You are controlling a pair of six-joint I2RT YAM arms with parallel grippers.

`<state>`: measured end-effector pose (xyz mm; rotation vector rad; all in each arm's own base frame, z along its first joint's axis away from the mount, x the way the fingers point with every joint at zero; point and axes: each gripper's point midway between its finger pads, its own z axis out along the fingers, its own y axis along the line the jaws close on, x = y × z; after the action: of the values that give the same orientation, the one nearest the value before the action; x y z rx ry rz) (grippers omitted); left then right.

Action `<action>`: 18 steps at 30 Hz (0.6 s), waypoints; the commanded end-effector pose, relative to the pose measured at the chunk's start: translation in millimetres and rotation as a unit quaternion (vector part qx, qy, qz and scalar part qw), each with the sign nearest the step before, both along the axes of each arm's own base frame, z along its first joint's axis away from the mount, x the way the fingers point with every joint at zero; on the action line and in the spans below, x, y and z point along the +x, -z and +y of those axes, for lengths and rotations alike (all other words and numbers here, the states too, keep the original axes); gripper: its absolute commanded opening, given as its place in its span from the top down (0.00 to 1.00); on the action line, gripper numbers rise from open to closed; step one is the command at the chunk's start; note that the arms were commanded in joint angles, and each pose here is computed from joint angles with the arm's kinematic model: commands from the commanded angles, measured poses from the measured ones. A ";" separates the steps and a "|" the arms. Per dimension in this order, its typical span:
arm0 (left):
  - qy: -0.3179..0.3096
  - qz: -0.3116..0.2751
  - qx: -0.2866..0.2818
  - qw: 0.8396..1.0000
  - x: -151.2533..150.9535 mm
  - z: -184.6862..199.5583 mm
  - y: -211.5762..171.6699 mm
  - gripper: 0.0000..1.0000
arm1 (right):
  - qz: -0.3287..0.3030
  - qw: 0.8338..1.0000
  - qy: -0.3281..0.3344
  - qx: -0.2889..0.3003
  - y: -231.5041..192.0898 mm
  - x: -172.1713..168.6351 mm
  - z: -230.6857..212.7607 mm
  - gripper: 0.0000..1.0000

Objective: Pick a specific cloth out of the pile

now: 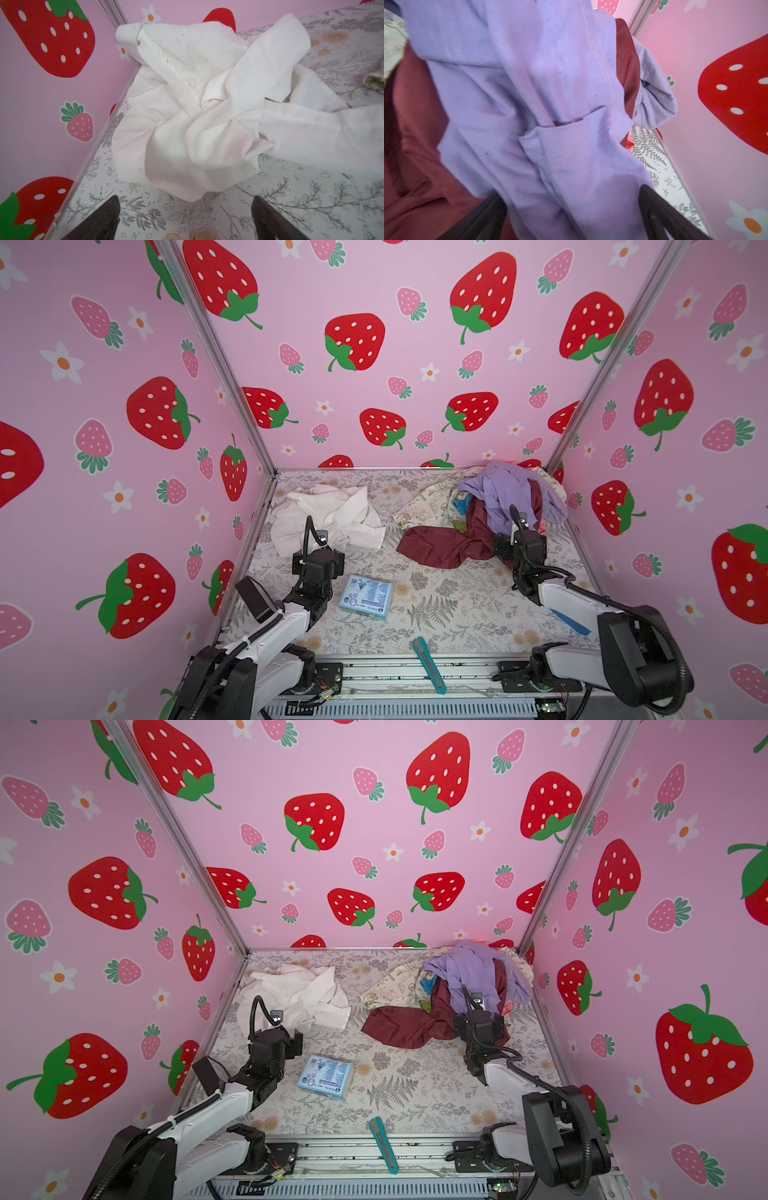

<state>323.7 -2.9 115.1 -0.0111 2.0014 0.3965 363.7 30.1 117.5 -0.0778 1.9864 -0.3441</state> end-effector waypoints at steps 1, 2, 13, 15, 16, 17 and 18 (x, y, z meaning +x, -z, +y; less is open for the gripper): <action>-0.012 -0.080 -0.004 0.997 16.0 4.2 -25.1 0.01 | -0.075 0.996 0.038 -0.021 -19.2 4.9 -16.6 0.00; -0.012 -0.078 -0.007 0.997 17.8 5.0 -20.4 0.01 | -0.082 0.996 0.040 -0.022 -17.0 3.2 -18.3 0.00; -0.014 -0.090 -0.048 0.995 35.2 19.7 -12.3 0.01 | -0.156 0.987 0.047 0.006 -28.0 -3.4 -32.8 0.00; -0.016 -0.098 -0.065 0.993 35.5 26.4 -12.5 0.01 | -0.157 0.987 0.042 0.012 -28.5 -1.8 -32.1 0.00; -0.016 -0.104 -0.070 0.992 36.0 28.7 -13.6 0.01 | -0.159 0.986 0.039 0.016 -28.7 -1.3 -31.3 0.00; -0.019 -0.109 -0.082 0.990 35.9 32.1 -12.8 0.01 | -0.163 0.986 0.035 0.024 -29.0 -1.3 -30.8 0.00; -0.018 -0.110 -0.095 0.989 36.2 34.1 -11.6 0.01 | -0.169 0.985 0.031 0.031 -28.8 -2.0 -30.2 0.00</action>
<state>356.1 30.6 118.9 -0.1658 1.8705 0.3111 360.8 -1.1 135.6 0.0545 1.7270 -0.3709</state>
